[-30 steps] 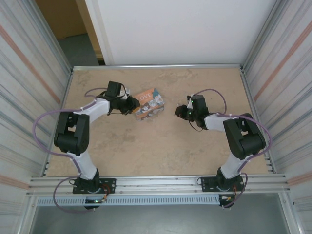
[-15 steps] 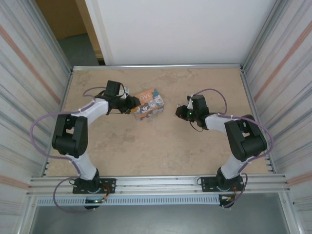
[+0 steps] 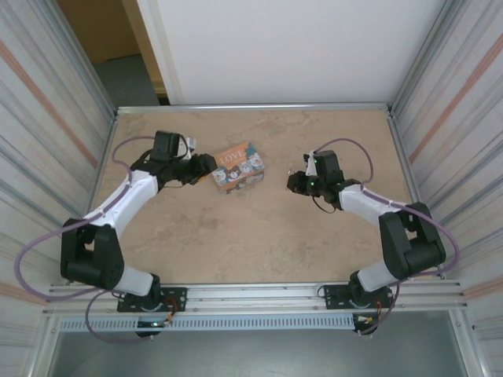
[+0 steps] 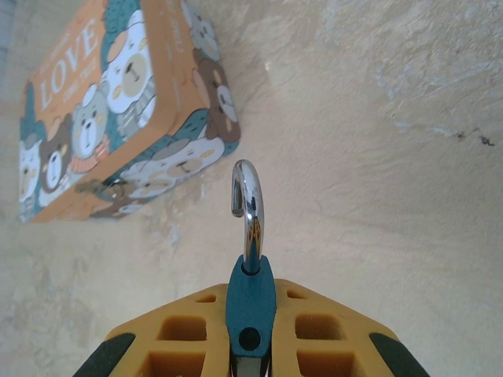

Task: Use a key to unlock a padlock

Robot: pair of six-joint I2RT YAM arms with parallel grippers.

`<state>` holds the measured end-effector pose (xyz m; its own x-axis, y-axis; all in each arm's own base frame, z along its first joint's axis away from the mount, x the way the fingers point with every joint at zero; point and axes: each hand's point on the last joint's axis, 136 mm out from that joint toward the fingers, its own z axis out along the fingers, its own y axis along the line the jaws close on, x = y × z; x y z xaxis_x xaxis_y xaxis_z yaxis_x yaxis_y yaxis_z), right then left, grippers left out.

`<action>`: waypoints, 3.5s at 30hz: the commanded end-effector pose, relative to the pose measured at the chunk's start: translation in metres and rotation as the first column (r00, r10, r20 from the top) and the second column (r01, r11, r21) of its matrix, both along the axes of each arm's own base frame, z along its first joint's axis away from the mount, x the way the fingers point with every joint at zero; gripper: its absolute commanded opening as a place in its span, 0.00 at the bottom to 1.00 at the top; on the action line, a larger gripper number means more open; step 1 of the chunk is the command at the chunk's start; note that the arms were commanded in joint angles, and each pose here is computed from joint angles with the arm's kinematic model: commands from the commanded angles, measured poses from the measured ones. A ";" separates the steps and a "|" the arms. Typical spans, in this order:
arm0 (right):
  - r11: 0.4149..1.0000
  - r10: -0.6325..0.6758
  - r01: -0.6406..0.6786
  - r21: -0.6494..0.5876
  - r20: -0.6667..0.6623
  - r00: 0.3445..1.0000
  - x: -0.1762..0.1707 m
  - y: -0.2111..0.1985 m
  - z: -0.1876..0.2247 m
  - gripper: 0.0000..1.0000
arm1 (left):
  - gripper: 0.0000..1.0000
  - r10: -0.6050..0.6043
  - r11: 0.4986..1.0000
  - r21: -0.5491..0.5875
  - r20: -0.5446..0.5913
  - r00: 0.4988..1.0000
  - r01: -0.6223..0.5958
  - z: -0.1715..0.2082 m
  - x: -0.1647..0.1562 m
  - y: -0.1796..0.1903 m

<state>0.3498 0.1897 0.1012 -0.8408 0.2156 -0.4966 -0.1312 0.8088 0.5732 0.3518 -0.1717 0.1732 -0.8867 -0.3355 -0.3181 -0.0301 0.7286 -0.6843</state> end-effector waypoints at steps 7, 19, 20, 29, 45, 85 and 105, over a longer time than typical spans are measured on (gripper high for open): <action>0.993 0.114 -0.114 -0.033 0.004 0.993 -0.042 -0.001 0.038 0.00 | 0.51 0.112 0.977 0.177 0.068 0.991 -0.122 -0.005 -0.046 0.050; 0.970 0.232 -0.237 -0.055 -0.071 0.970 -0.094 0.014 0.044 0.00 | 0.59 0.177 0.967 0.155 0.167 0.970 -0.203 -0.014 -0.081 0.069; 0.968 0.241 -0.246 -0.055 -0.083 0.967 -0.098 0.016 0.042 0.00 | 0.60 0.183 0.965 0.157 0.172 0.968 -0.211 -0.016 -0.084 0.071; 0.953 0.291 -0.302 -0.018 -0.211 0.933 -0.121 0.038 0.023 0.00 | 0.66 0.238 0.949 0.156 0.218 0.947 -0.274 -0.020 -0.101 0.086; 0.935 0.335 -0.355 0.007 -0.348 0.876 -0.129 0.065 -0.027 0.00 | 0.67 0.263 0.940 0.166 0.202 0.943 -0.298 -0.034 -0.108 0.094; 0.926 0.315 -0.375 -0.046 -0.455 0.833 -0.132 0.061 -0.079 0.17 | 0.99 0.268 0.935 0.190 0.176 0.947 -0.300 -0.040 -0.102 0.095; 0.930 0.288 -0.353 -0.108 -0.386 0.876 -0.127 0.050 -0.060 0.49 | 0.99 0.269 0.926 0.207 0.220 0.938 -0.315 -0.029 -0.104 0.101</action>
